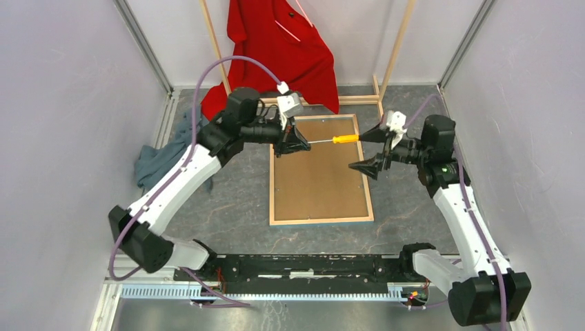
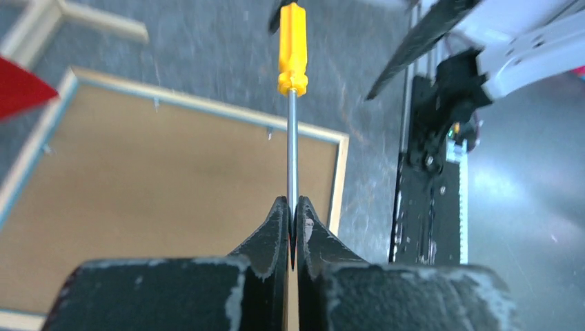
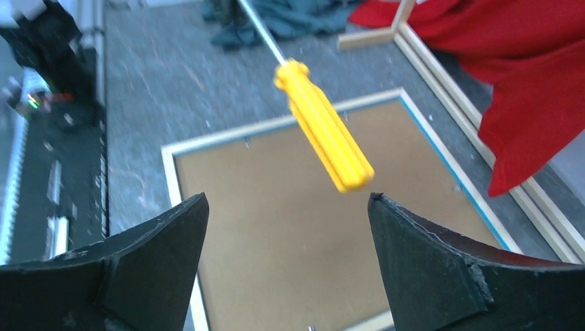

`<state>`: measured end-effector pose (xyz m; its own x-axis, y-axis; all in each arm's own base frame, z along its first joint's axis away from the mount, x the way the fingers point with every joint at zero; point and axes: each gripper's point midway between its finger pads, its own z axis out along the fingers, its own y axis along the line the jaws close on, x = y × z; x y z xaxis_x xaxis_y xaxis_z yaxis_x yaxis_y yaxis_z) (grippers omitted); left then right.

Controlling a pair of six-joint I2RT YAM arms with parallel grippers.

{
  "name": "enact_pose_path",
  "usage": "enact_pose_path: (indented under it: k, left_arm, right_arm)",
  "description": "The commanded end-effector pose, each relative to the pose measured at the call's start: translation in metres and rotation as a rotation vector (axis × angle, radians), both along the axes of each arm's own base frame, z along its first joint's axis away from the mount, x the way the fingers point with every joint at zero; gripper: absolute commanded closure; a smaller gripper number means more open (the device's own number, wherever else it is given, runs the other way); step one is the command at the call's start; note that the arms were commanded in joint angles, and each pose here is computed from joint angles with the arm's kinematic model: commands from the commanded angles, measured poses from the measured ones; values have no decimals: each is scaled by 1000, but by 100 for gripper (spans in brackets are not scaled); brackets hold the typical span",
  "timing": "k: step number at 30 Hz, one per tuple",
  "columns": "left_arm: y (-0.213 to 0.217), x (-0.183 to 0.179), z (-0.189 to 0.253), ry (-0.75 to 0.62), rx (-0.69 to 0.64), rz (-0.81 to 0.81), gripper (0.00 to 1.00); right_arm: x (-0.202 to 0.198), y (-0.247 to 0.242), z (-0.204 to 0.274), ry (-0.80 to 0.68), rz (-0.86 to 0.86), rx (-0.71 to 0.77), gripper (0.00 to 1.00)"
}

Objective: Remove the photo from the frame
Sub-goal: Pick up the screwdriver from the center of the board.

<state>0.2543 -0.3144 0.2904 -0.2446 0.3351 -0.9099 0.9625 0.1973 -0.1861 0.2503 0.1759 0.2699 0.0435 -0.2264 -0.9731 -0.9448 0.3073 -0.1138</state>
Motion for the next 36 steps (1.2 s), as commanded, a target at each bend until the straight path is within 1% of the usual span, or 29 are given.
enact_pose_path:
  k: [1, 4, 7, 11, 14, 18, 25, 36]
  left_arm:
    - [-9, -18, 62, -58, -225, -45, 98]
    - [-11, -27, 62, 10, -264, -74, 98]
    - [-14, -32, 58, 64, -298, -102, 98]
    - [-17, -28, 54, 96, -312, -91, 98]
    - [-20, -23, 54, 107, -329, -80, 98]
    - [-22, -22, 55, 130, -349, -81, 98]
    - [-22, -16, 57, 156, -382, -60, 98]
    - [-24, -8, 40, 195, -376, -37, 98]
  right_arm:
    - [-5, 12, 52, 96, 105, 217, 8]
    - [-2, 16, 61, 161, 116, 291, 8]
    - [2, 18, 69, 188, 103, 356, 7]
    - [-8, 19, 93, 190, 114, 490, 2]
    - [-16, 21, 111, 174, 126, 562, 2]
    - [-11, 24, 114, 206, 94, 592, 3]
    - [-5, 27, 106, 277, 43, 631, 7]
    - [-14, 40, 100, 343, 69, 631, 13]
